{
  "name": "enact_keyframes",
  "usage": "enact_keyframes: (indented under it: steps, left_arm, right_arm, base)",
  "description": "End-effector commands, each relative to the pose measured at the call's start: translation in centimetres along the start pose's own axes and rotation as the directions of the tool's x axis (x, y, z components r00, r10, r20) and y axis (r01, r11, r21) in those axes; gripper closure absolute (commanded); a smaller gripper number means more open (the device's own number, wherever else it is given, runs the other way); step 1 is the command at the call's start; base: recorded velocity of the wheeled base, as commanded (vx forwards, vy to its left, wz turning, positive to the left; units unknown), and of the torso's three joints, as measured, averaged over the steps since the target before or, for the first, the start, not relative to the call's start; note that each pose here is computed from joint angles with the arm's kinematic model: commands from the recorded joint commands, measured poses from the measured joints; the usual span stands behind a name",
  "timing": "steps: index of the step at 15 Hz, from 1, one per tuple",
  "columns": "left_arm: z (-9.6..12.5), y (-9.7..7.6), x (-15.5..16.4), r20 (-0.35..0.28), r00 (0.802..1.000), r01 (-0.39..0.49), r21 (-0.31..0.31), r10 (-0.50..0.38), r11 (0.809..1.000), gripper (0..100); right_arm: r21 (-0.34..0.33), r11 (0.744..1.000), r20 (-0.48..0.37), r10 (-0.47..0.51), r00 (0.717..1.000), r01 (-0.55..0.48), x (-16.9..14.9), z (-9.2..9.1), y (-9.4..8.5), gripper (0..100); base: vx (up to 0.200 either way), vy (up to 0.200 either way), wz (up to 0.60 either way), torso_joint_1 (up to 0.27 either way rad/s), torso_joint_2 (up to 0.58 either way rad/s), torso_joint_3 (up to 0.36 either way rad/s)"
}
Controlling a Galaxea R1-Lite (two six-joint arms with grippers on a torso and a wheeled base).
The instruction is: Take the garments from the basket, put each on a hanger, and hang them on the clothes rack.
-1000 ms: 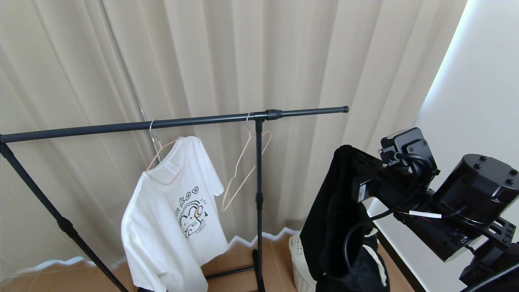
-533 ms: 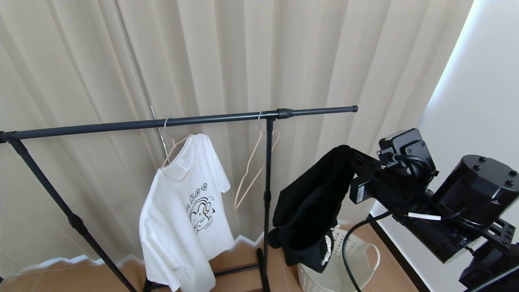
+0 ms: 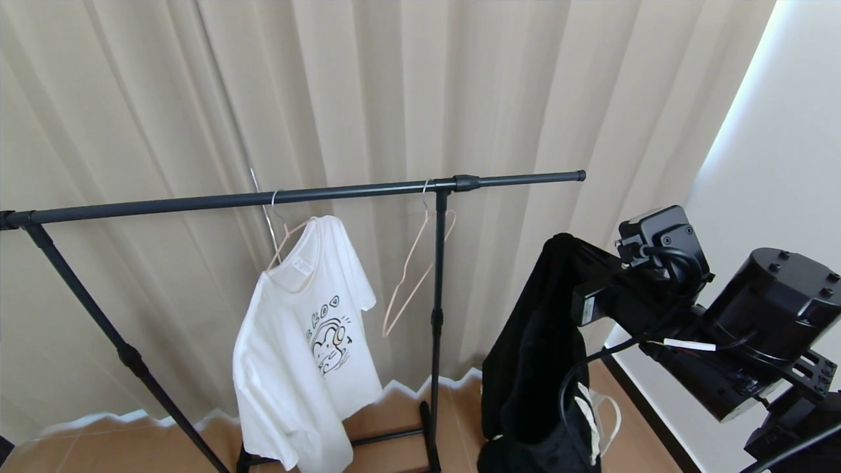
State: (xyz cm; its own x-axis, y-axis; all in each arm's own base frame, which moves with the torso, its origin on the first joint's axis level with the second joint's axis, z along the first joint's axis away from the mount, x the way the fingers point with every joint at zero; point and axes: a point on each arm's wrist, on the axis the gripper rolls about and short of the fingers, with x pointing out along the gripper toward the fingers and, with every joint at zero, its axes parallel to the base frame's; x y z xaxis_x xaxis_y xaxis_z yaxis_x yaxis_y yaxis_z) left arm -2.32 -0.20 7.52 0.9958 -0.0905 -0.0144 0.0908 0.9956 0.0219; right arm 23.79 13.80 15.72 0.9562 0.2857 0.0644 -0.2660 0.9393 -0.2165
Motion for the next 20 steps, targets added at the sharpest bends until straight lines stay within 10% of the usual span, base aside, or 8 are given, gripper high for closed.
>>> enact_keyframes:
  steps: [1, 9, 12, 16, 20]
  left_arm:
    - [0.0, 0.0, 0.0, 0.001, 1.0, 0.0, 0.0, 0.0, 1.0, 0]
    - [0.0, 0.0, 0.0, -0.006, 1.0, -0.003, 0.004, 0.003, 1.0, 0]
    - [1.3, 0.1, 1.3, -0.162, 0.987, -0.002, 0.015, 0.004, 1.0, 0]
    - [6.6, 0.7, 5.6, -0.385, 0.923, -0.002, -0.058, -0.021, 0.998, 0]
    - [10.2, -1.3, 13.7, -0.559, 0.8, 0.135, -0.189, -0.22, 0.973, 0]
  right_arm:
    - [0.0, 1.0, 0.001, -0.001, 1.0, 0.001, 0.0, 0.0, 0.0, 100]
    - [0.002, 1.0, 0.016, -0.006, 1.0, 0.006, 0.1, 0.4, -0.1, 100]
    - [0.038, 0.998, 0.06, -0.048, 0.997, 0.045, 1.2, 1.9, 0.4, 100]
    - [0.237, 0.971, -0.159, 0.018, 0.987, 0.021, 0.7, 4.8, 0.6, 100]
    - [0.428, 0.899, -0.397, 0.1, 0.912, 0.088, 0.0, 8.3, 1.0, 100]
  base:
    - [0.0, 0.0, 0.0, 0.0, 0.0, 0.0]
    - [0.0, 0.0, 0.0, 0.0, 0.0, 0.0]
    - [0.0, 0.0, 0.0, 0.0, 0.0, 0.0]
    - [0.0, 0.0, 0.0, 0.0, 0.0, 0.0]
    - [0.0, 0.0, 0.0, 0.0, 0.0, 0.0]
